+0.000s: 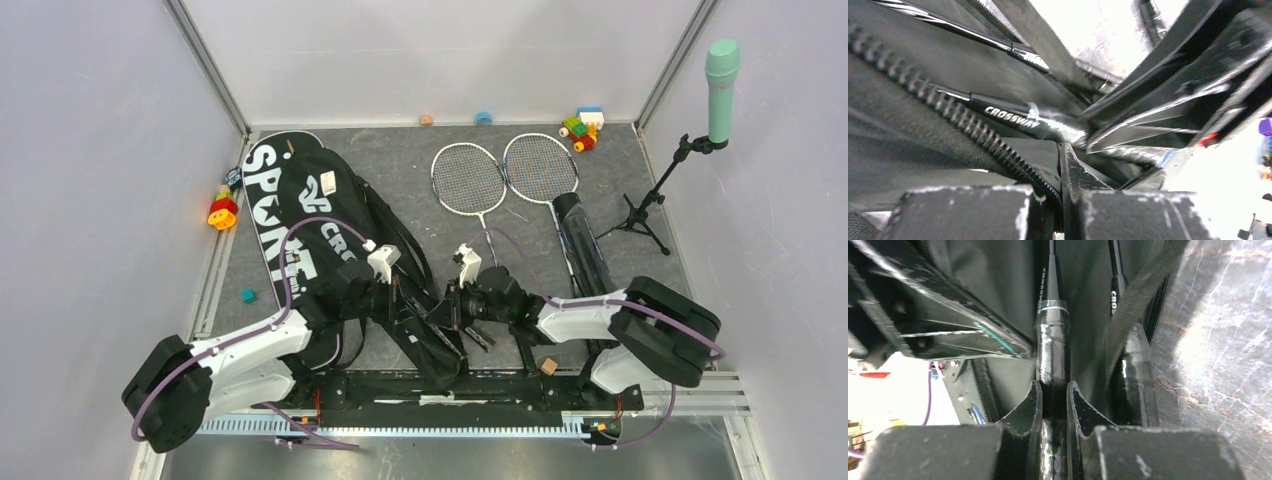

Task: Pack up the badminton gear
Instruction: Adjust the racket bag at the center of the board.

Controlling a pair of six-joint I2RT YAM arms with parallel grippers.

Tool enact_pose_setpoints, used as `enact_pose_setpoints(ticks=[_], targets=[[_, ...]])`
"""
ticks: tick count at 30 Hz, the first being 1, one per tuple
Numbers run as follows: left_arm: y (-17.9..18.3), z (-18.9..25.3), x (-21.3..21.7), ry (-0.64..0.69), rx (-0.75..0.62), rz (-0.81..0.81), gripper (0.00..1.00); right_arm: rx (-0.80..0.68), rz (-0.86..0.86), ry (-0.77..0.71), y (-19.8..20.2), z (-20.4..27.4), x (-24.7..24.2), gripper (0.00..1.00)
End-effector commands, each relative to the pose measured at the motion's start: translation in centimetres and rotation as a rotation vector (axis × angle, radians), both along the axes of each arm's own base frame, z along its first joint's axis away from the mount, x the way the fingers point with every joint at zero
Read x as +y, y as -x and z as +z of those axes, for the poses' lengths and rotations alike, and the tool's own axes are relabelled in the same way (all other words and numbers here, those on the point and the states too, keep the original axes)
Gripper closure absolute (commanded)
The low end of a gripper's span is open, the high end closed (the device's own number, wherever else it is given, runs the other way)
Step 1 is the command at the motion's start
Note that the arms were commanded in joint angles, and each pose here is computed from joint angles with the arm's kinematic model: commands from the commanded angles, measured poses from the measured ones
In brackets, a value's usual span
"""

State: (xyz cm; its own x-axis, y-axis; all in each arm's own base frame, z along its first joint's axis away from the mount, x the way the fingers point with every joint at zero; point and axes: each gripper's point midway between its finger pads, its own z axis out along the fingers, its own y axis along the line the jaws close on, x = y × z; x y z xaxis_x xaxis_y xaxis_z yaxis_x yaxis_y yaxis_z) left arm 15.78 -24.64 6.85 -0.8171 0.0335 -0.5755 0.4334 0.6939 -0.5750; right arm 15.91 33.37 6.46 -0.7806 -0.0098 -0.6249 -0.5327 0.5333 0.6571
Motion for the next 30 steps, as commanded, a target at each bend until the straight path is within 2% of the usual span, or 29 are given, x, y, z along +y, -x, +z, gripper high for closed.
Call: enact_pose_setpoints(ticks=[1, 6, 9, 10, 11, 13, 14, 16, 19, 24, 27, 30], targets=[[2.5, 8.6, -4.9, 0.378, -0.056, -0.194, 0.98, -0.151, -0.172, -0.182, -4.1, 4.7, 3.3, 1.0], [2.1, 8.3, -4.8, 0.378, -0.071, -0.169, 0.98, -0.134, -0.008, -0.228, -2.1, 4.8, 6.7, 1.0], [1.6, 7.6, -4.3, 0.349, -0.072, -0.131, 0.98, -0.151, 0.05, -0.26, -0.8, 5.0, 6.5, 0.92], [1.5, 7.4, -4.2, 0.34, -0.082, -0.124, 0.98, -0.19, 0.087, -0.288, -0.3, 5.8, 6.4, 0.87], [1.3, 7.2, -3.9, 0.321, -0.1, -0.12, 0.98, -0.231, 0.158, -0.313, 0.7, 6.8, 6.5, 0.77], [0.8, 6.6, -3.1, 0.258, -0.113, -0.082, 0.98, -0.26, 0.286, -0.25, 2.0, 6.3, 6.4, 0.58], [0.4, 6.0, -2.4, 0.209, -0.118, -0.055, 0.98, -0.281, 0.333, -0.213, 2.3, 6.3, 6.3, 0.53], [-0.1, 5.4, -1.4, 0.148, -0.135, -0.02, 0.98, -0.323, 0.338, -0.127, 2.1, 5.6, 5.2, 0.47], [-0.2, 4.3, 0.0, 0.074, -0.134, 0.023, 0.98, -0.411, 0.306, -0.01, 0.9, 5.7, 3.5, 0.32], [0.3, 3.2, 1.1, 0.041, -0.133, 0.026, 0.98, -0.56, 0.213, 0.099, -0.9, 7.4, 0.4, 0.2], [0.4, 2.2, 1.4, 0.022, -0.118, 0.034, 0.98, -0.623, 0.145, 0.194, -2.2, 7.0, -1.8, 0.15], [0.6, 1.6, 1.4, 0.016, -0.108, 0.033, 0.98, -0.637, 0.092, 0.293, -3.3, 5.8, -3.6, 0.16]])
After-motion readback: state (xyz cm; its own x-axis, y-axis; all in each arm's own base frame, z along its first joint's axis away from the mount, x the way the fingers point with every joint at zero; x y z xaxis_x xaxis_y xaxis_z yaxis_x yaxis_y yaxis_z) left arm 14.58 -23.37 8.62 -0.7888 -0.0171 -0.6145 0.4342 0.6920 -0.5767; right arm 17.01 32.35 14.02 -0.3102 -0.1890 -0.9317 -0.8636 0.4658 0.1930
